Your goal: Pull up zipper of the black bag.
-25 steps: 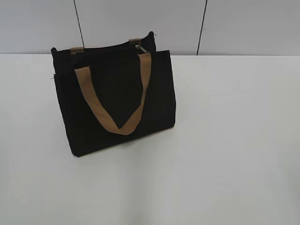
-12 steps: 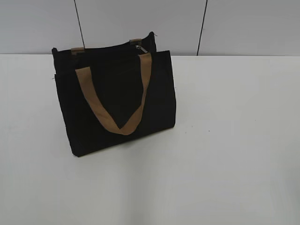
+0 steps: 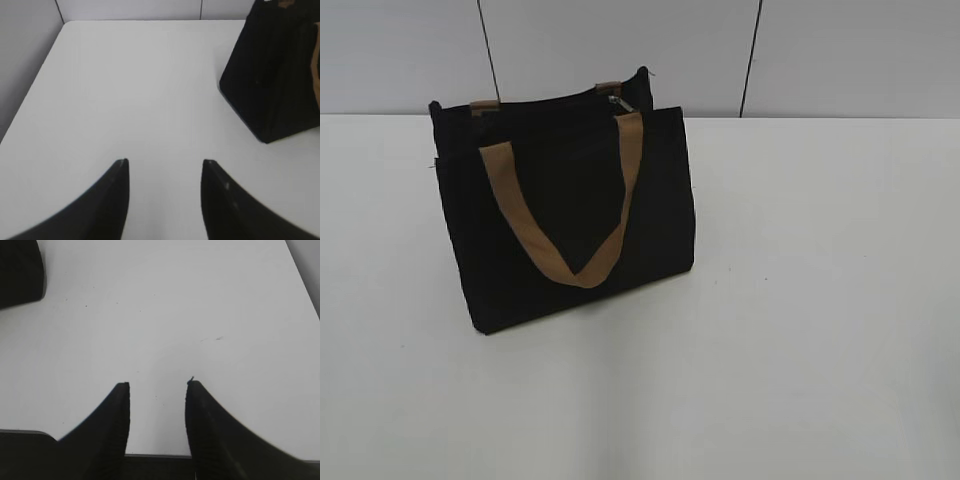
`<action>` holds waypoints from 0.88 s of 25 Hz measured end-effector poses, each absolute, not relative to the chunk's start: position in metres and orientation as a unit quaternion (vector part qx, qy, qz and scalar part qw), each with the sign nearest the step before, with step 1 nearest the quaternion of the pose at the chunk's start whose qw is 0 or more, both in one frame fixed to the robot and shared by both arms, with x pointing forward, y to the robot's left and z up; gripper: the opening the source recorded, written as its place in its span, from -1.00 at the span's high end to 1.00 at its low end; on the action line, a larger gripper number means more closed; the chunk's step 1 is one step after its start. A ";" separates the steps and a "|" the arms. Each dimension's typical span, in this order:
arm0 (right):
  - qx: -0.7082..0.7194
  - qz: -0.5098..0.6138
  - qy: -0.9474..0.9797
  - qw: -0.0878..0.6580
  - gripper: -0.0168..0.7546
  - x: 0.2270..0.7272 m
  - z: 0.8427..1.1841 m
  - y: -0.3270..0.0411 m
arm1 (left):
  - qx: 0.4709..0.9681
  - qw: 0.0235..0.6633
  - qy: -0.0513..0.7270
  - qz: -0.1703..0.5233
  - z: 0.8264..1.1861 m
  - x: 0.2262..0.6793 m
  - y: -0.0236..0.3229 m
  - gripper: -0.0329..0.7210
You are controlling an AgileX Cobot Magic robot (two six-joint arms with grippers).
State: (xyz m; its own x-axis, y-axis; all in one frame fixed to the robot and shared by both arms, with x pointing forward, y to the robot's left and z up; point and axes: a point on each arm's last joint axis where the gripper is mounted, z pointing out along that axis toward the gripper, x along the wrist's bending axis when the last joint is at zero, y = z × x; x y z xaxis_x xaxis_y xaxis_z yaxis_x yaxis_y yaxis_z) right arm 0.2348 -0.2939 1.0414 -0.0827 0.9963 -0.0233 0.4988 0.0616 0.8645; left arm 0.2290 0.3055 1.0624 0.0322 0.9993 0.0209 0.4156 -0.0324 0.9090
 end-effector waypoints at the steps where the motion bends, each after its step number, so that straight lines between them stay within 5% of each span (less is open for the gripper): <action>1: 0.583 0.360 0.642 0.345 0.21 0.235 1.041 -0.294 | 0.606 0.381 0.583 0.382 1.062 0.229 0.305 0.00; 22: 0.583 0.360 0.642 0.345 0.21 0.235 1.041 -0.294 | 0.614 0.384 0.576 0.378 1.062 0.229 0.303 0.20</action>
